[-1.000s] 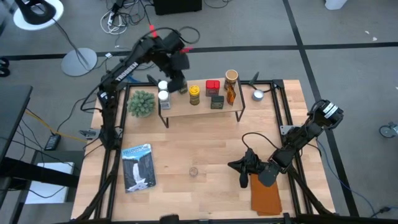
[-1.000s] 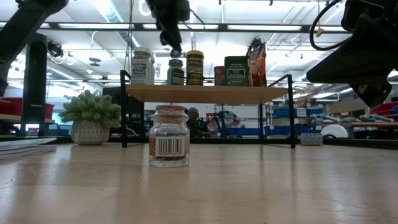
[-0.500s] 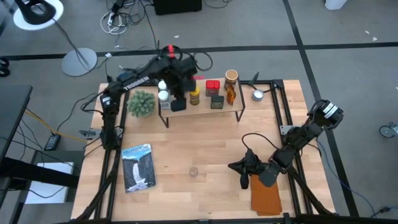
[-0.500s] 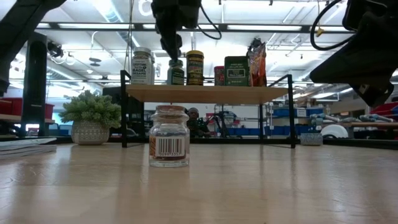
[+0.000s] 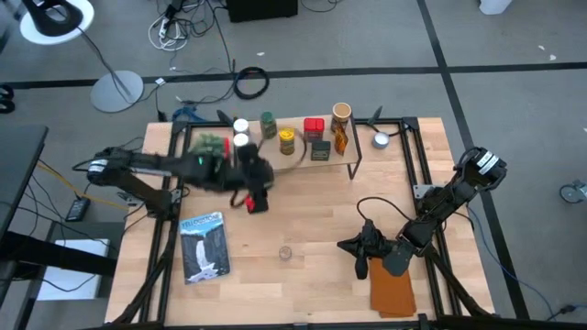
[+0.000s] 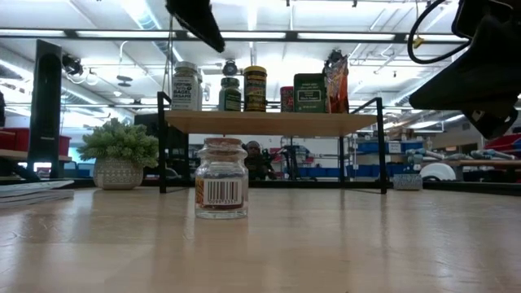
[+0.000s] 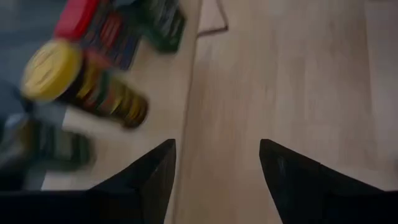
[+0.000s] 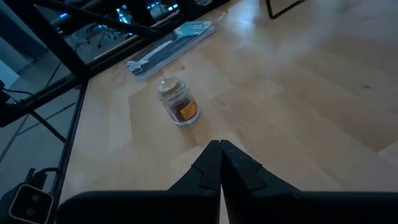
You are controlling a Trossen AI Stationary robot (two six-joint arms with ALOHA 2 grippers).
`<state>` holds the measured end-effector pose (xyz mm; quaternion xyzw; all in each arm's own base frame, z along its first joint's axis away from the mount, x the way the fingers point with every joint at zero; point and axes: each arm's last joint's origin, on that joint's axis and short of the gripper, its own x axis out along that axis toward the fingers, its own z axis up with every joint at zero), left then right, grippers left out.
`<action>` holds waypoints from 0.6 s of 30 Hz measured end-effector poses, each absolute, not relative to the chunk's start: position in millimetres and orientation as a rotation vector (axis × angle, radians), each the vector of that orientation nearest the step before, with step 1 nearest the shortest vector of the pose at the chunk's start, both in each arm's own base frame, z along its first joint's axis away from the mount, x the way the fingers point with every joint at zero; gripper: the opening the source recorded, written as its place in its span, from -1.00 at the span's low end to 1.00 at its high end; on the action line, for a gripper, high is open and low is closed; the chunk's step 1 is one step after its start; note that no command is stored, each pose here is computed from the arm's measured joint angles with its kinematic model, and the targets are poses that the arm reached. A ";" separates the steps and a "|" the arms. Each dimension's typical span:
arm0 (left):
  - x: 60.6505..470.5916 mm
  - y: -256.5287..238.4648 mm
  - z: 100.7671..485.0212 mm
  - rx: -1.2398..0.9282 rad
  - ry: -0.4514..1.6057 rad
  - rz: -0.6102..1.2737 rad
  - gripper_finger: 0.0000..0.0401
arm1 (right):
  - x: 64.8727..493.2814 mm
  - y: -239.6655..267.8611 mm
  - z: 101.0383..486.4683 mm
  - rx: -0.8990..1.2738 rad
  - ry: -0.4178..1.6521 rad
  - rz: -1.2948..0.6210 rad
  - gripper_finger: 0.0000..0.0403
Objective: Shelf spices
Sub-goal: Put the green seasoning bottle on the shelf
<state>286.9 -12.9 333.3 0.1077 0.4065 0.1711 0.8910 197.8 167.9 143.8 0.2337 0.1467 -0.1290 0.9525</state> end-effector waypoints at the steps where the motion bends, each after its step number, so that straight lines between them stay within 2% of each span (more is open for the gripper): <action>1: 288.0 -18.9 323.1 0.268 0.811 0.345 0.18 | 197.9 167.7 143.8 0.472 0.298 -0.263 -0.98; 5: 294.2 -24.1 293.2 0.384 0.746 0.302 0.18 | 198.1 167.7 144.1 0.476 0.295 -0.264 -0.99; 8: 293.2 -10.0 283.5 0.423 0.779 0.389 0.18 | 198.6 168.2 145.3 0.488 0.285 -0.260 -0.99; 11: 291.3 6.4 281.9 0.474 0.824 0.468 0.18 | 199.1 168.7 146.3 0.499 0.277 -0.256 -0.97; 18: 292.4 39.0 283.5 0.535 0.855 0.514 0.18 | 199.1 168.7 146.4 0.490 0.277 -0.254 -0.99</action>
